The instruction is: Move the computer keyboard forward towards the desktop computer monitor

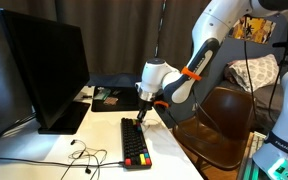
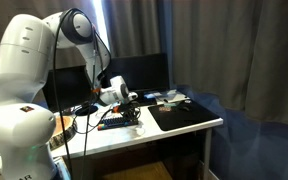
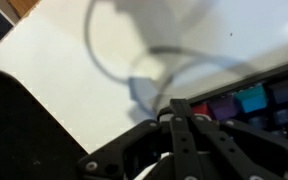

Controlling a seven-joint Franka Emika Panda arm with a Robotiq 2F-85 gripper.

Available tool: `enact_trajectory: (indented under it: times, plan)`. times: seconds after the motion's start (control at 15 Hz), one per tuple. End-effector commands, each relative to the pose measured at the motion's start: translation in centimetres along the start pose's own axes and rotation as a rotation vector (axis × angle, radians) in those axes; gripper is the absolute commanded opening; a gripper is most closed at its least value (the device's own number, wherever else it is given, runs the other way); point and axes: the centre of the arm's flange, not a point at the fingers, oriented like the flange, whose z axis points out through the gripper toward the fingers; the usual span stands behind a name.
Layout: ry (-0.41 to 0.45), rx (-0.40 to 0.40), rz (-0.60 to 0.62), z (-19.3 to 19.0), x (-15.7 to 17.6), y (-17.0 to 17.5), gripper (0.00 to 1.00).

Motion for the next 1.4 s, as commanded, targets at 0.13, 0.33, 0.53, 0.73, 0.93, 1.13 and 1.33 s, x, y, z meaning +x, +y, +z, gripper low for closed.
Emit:
enact_trajectory:
  times: [0.13,0.33,0.53,0.73,0.93,1.13,1.33]
  plan:
    - [-0.058,0.007,-0.008,-0.2,2.7,-0.1,0.00]
    - [-0.159,0.004,0.016,-2.4,1.9,1.1,0.00]
    - [-0.221,0.020,0.016,-6.8,0.7,1.9,0.00]
    - [-0.245,0.045,-0.007,-12.0,-0.9,1.4,0.26]
    - [-0.208,0.098,-0.008,-16.9,-3.0,-0.3,0.40]
    - [-0.107,0.132,-0.113,-21.1,-5.8,-3.0,0.62]
    - [0.002,0.157,-0.239,-24.7,-9.6,-4.8,0.82]
